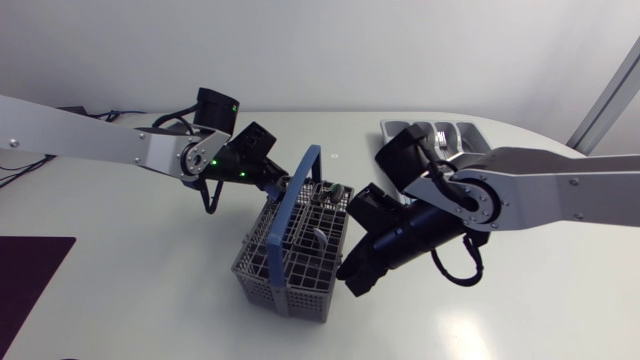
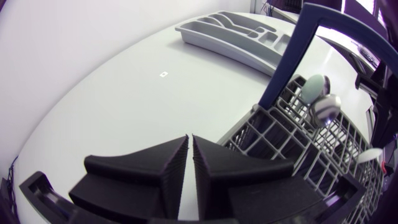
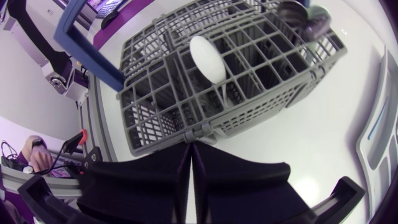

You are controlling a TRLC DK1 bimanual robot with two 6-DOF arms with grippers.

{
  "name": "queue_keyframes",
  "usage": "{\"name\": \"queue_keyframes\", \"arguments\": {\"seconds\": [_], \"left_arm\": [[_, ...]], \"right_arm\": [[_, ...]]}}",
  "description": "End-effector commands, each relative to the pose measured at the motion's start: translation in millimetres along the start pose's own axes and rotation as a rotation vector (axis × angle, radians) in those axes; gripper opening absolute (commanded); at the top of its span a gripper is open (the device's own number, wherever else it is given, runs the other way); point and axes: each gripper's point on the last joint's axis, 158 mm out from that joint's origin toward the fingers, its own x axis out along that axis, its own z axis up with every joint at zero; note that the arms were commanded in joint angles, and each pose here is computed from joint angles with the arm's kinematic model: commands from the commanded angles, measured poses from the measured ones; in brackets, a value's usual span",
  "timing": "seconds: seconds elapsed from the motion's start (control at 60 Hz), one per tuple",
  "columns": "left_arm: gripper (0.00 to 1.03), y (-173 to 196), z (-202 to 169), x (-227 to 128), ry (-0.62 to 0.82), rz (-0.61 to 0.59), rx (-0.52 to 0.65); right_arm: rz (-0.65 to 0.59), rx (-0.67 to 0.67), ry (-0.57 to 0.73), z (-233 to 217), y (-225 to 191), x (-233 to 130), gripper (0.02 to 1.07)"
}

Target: Unload the cutlery basket into the drawer organizer.

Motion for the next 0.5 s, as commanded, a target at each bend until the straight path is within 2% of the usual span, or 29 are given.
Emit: {"name": "queue_keyframes", "arguments": {"seconds": [0.0, 0.117, 0.3, 0.383, 0.483], "left_arm": [[0.17, -7, 7, 10, 0.001, -0.021, -0.013], [0.17, 4, 3, -2, 0.017, 0.007, -0.011], [0.4, 35, -11, -80, 0.005, 0.116, 0.005], [0.56, 34, -23, -110, 0.012, 0.146, 0.035], [0.74, 11, -43, -139, 0.042, 0.134, 0.089]], "right_arm": [[-0.008, -0.005, -0.039, 24, 4, 2, 0.08], [-0.036, -0.005, -0.064, 28, -3, -9, 0.08], [-0.138, 0.049, -0.134, 27, -60, -42, 0.1], [-0.189, 0.088, -0.165, 29, -93, -54, 0.24], [-0.23, 0.111, -0.21, 40, -125, -63, 0.44]]}}
